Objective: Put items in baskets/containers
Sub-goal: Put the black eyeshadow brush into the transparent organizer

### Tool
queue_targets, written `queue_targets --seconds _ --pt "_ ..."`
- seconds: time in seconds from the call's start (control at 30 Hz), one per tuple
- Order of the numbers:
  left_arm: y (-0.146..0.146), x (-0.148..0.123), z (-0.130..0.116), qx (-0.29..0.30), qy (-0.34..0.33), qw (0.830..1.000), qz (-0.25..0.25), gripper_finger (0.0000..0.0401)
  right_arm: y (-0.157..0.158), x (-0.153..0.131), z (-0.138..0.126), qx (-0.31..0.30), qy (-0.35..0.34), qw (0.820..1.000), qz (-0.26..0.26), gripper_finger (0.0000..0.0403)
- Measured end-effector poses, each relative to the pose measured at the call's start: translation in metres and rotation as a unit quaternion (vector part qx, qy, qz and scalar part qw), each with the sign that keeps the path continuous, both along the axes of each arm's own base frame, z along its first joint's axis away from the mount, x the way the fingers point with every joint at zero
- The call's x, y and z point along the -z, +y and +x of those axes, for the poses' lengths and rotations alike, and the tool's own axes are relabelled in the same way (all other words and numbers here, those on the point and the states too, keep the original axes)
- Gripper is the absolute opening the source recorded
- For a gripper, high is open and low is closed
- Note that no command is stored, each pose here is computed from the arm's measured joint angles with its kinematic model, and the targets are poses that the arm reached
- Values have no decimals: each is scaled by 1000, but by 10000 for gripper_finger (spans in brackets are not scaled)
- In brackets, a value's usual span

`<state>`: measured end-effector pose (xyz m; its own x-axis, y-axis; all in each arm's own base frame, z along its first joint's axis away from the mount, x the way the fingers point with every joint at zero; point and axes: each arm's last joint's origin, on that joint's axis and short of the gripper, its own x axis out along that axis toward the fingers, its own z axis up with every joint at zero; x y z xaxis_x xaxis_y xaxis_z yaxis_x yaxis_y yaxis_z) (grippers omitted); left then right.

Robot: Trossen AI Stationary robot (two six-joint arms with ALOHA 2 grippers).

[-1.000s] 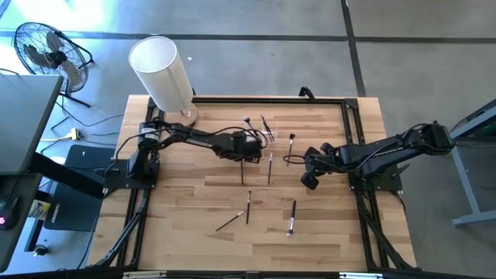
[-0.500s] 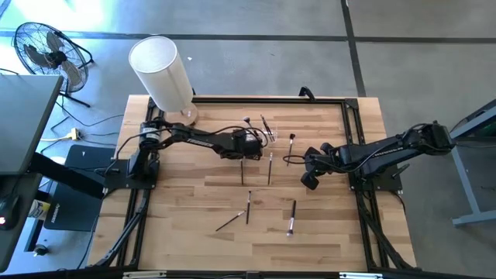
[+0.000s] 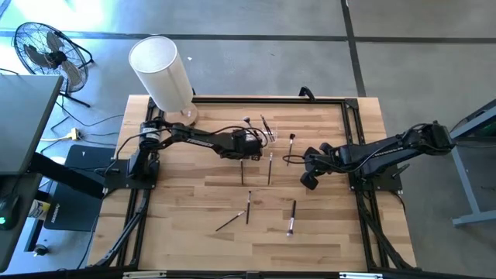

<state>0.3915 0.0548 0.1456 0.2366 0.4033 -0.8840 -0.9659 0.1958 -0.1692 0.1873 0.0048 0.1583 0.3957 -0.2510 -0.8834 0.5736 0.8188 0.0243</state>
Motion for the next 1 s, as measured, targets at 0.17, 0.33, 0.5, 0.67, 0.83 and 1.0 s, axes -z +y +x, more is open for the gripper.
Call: queue_targets --seconds 0.17,0.33,0.5,0.67,0.83,1.0 --pt "0 0 0 5 2 1000 -8 63 0 -1 2 0 -10 1000 2 6" --pt "-1 0 0 37 11 999 -21 16 0 -1 2 0 -12 1000 2 2" --pt "-3 -1 2 60 4 997 -44 9 0 -1 3 0 -14 1000 2 4" --pt "-7 -2 4 115 3 991 -60 3 0 -2 4 -1 -21 1000 3 6" --pt "-25 -10 14 177 -2 983 -54 1 0 -2 4 -1 -25 1000 3 2" --pt "-46 -40 33 231 -35 972 -9 0 0 -2 4 -2 -24 1000 2 5"
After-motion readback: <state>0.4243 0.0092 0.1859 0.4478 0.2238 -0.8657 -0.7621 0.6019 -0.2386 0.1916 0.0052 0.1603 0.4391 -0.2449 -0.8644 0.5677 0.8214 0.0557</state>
